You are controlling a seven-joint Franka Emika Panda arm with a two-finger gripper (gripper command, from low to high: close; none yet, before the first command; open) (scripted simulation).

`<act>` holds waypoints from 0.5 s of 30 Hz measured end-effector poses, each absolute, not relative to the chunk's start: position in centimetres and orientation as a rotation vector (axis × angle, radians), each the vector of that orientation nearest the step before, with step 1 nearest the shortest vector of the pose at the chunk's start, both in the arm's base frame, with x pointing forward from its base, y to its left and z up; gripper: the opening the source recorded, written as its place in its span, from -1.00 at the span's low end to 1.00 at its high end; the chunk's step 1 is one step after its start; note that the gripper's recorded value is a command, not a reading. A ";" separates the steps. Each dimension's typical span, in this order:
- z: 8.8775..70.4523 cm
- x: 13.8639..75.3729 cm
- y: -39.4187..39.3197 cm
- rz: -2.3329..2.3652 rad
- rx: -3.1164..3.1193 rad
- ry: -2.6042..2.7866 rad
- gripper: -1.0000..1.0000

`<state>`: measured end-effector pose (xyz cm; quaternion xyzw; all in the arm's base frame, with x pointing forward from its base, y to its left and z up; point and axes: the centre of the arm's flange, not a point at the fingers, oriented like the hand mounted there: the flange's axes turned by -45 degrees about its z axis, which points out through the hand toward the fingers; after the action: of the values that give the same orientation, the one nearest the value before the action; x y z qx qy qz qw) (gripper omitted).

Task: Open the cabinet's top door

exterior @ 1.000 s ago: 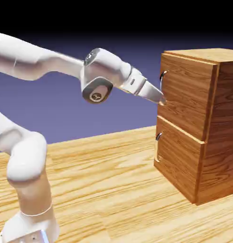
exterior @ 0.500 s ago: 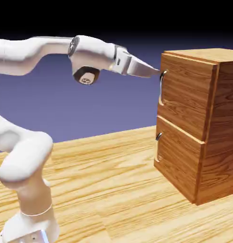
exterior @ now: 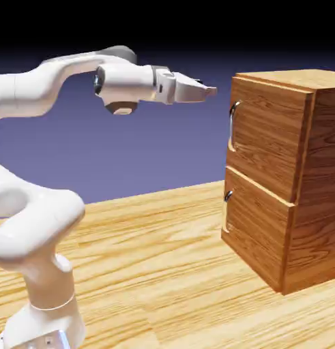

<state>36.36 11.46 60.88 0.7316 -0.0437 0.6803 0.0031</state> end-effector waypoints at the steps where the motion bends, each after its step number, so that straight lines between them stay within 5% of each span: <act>1: 60.4 36.7 12.0 2.142 2.284 -0.131 0.00; 15: 50.4 42.8 17.2 2.196 2.199 -0.068 0.00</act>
<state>42.85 17.22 50.41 0.7073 -0.0217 0.7064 0.0165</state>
